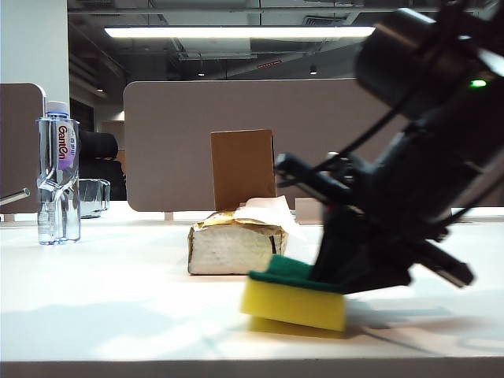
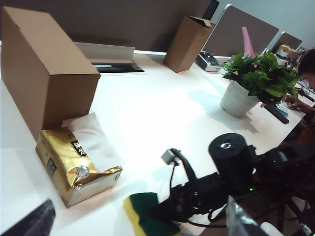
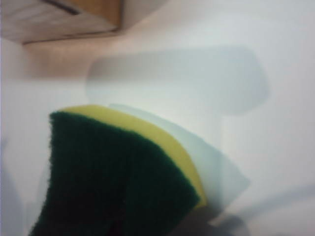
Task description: Move the sponge from right to left to wipe the table, avoiding obstacles on the table, and finally reaching the bottle of mineral water.
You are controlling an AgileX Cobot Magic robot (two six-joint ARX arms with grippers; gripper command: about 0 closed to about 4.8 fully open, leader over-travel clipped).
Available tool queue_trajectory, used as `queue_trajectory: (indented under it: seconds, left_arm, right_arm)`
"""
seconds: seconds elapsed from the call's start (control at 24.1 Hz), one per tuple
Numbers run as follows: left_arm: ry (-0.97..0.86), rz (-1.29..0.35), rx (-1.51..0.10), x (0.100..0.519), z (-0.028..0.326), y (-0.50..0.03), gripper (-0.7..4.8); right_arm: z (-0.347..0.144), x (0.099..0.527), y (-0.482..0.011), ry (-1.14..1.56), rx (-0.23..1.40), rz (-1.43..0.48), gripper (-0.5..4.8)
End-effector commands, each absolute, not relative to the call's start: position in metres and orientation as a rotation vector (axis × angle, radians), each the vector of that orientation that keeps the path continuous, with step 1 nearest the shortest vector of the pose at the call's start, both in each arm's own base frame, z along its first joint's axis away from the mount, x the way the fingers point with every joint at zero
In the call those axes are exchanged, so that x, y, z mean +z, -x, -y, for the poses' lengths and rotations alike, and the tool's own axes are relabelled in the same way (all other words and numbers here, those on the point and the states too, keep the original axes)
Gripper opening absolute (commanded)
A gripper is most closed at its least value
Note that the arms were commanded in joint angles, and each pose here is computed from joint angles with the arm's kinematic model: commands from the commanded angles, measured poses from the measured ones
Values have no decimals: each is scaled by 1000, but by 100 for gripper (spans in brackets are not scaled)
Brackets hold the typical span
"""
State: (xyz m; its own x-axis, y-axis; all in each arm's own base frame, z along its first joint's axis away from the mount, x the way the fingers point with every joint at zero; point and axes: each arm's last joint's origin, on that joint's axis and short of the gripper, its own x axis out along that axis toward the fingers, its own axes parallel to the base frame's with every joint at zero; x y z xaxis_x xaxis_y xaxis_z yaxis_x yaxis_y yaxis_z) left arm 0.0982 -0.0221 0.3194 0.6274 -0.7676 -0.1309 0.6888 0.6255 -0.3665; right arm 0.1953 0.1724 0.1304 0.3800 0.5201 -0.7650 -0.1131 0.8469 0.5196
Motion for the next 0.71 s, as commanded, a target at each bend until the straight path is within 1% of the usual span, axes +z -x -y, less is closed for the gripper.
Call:
queue_trajectory:
  seconds: [0.04,0.29,0.71]
  left_arm:
    - [290,-273,-878,322,23,-96,470]
    - [286,-266,-879,323,23,-94,470]
    - [286,-266,-879,323,23,-94,470]
  right_arm:
    - [-186,110,-187,-328,385,-1302,-7]
    - [-223,113,-196,-309,449,-1296,-7]
    - [-228,117,-200,-313,454,-1268,-4]
